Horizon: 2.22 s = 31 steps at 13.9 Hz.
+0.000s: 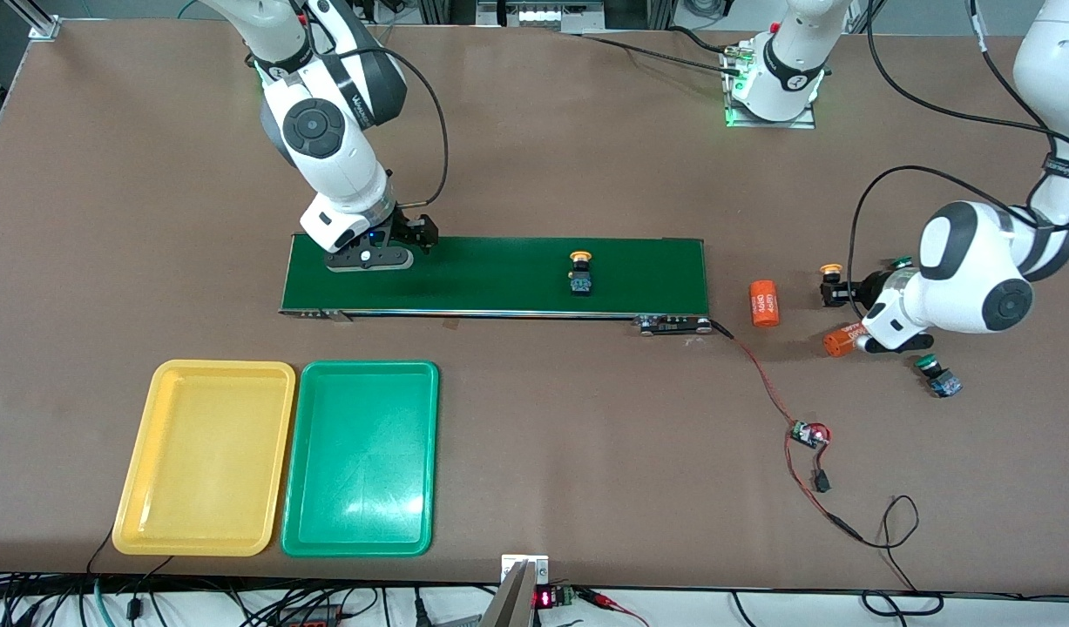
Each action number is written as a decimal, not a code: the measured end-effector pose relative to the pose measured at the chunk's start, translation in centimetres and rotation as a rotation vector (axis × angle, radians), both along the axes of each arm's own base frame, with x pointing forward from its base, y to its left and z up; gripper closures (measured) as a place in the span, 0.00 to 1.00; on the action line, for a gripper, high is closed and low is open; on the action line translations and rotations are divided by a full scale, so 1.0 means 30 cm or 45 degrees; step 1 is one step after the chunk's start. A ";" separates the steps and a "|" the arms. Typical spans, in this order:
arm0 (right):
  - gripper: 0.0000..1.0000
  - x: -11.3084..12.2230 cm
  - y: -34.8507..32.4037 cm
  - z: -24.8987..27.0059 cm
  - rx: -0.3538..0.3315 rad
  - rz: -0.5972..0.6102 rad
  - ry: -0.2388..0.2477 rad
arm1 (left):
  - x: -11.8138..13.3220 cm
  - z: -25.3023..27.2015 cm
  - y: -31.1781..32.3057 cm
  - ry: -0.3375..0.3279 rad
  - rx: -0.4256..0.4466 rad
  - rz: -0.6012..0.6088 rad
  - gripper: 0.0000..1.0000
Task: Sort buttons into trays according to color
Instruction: 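Grasp another orange-cap button with the left gripper while the right gripper reaches the belt, then place the second button on the green belt with the left gripper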
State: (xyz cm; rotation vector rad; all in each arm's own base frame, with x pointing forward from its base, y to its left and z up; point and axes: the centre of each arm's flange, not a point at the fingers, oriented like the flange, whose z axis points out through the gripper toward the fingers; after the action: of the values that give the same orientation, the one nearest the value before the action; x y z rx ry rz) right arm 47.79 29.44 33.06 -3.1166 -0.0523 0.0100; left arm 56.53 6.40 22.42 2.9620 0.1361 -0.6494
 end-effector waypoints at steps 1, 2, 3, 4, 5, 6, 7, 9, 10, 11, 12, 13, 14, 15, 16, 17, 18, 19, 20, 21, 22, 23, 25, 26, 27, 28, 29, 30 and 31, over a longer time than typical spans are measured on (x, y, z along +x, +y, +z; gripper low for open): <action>0.00 0.000 0.001 0.000 0.000 -0.002 0.000 | 0.039 0.074 -0.030 -0.003 0.005 -0.027 0.59; 0.00 0.000 0.001 -0.001 0.000 -0.007 0.001 | 0.071 0.143 -0.071 -0.008 0.012 -0.059 0.59; 0.00 0.001 0.004 -0.002 0.001 -0.014 0.002 | 0.096 0.202 -0.122 -0.019 0.017 -0.094 0.59; 0.00 0.003 0.008 -0.006 0.001 -0.020 0.004 | 0.112 0.244 -0.182 -0.033 0.019 -0.122 0.59; 0.00 0.003 0.013 -0.011 0.002 -0.024 0.007 | 0.119 0.271 -0.254 -0.044 0.020 -0.139 0.59; 0.00 0.002 0.019 -0.016 0.002 -0.024 0.010 | 0.115 0.288 -0.336 -0.048 0.022 -0.148 0.59; 0.00 0.001 0.024 -0.021 0.002 -0.024 0.014 | 0.105 0.302 -0.431 -0.049 0.027 -0.154 0.59; 0.00 0.001 0.025 -0.026 0.001 -0.026 0.017 | 0.067 0.321 -0.649 -0.050 0.054 -0.180 0.59; 0.00 0.002 0.025 -0.026 0.001 -0.027 0.017 | 0.044 0.324 -0.745 -0.052 0.070 -0.195 0.59; 0.00 0.002 0.025 -0.026 0.002 -0.027 0.017 | 0.023 0.322 -0.823 -0.054 0.084 -0.204 0.59; 0.00 0.003 0.025 -0.025 0.002 -0.027 0.016 | 0.008 0.316 -0.877 -0.057 0.087 -0.209 0.59; 0.00 0.003 0.026 -0.025 0.002 -0.028 0.016 | 0.000 0.305 -0.907 -0.056 0.082 -0.218 0.59; 0.00 0.003 0.026 -0.026 0.002 -0.028 0.017 | -0.004 0.289 -0.927 -0.052 0.071 -0.226 0.59; 0.00 0.003 0.026 -0.026 0.002 -0.028 0.017 | -0.004 0.271 -0.939 -0.050 0.057 -0.229 0.59; 0.00 0.003 0.026 -0.027 0.002 -0.028 0.017 | -0.001 0.252 -0.948 -0.051 0.040 -0.226 0.59; 0.00 0.003 0.026 -0.027 0.002 -0.028 0.017 | 0.003 0.232 -0.953 -0.051 0.024 -0.216 0.59; 0.00 0.003 0.026 -0.028 0.002 -0.028 0.017 | 0.006 0.211 -0.961 -0.050 0.011 -0.199 0.59; 0.00 0.003 0.026 -0.028 0.001 -0.028 0.018 | 0.007 0.193 -0.975 -0.051 0.000 -0.183 0.59; 0.00 0.003 0.026 -0.029 0.001 -0.031 0.019 | 0.003 0.175 -0.997 -0.050 -0.008 -0.170 0.59; 0.00 0.003 0.026 -0.031 0.001 -0.037 0.020 | -0.003 0.162 -1.022 -0.050 -0.012 -0.158 0.59; 0.00 0.003 0.026 -0.034 0.000 -0.039 0.022 | -0.010 0.151 -1.043 -0.047 -0.014 -0.150 0.59; 0.00 0.003 0.026 -0.037 0.000 -0.040 0.024 | -0.017 0.140 -1.060 -0.041 -0.017 -0.154 0.59; 0.00 0.003 0.026 -0.041 -0.001 -0.040 0.027 | -0.037 0.114 -1.104 -0.030 -0.021 -0.165 0.59; 0.00 0.003 0.026 -0.041 -0.002 -0.039 0.025 | -0.043 0.098 -1.121 -0.028 -0.010 -0.154 0.55; 0.00 0.003 0.027 -0.042 -0.006 -0.032 0.020 | -0.047 0.084 -1.130 -0.024 0.006 -0.131 0.55; 0.00 0.004 0.031 -0.046 -0.012 -0.017 0.009 | -0.049 0.075 -1.134 -0.018 0.022 -0.102 0.51; 0.00 0.004 0.039 -0.055 -0.016 -0.002 -0.003 | -0.048 0.074 -1.133 -0.016 0.033 -0.075 0.40; 0.00 0.002 0.048 -0.066 -0.016 0.009 -0.011 | -0.040 0.080 -1.128 -0.020 0.040 -0.054 0.32; 0.00 0.000 0.057 -0.077 -0.015 0.011 -0.012 | -0.021 0.092 -1.112 -0.030 0.043 -0.029 0.23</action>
State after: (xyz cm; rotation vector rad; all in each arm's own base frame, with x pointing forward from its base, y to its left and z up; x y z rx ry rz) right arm 47.79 31.14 30.75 -3.1280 -0.0667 -0.0041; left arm 55.90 -26.97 25.18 3.0065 0.1121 -0.6204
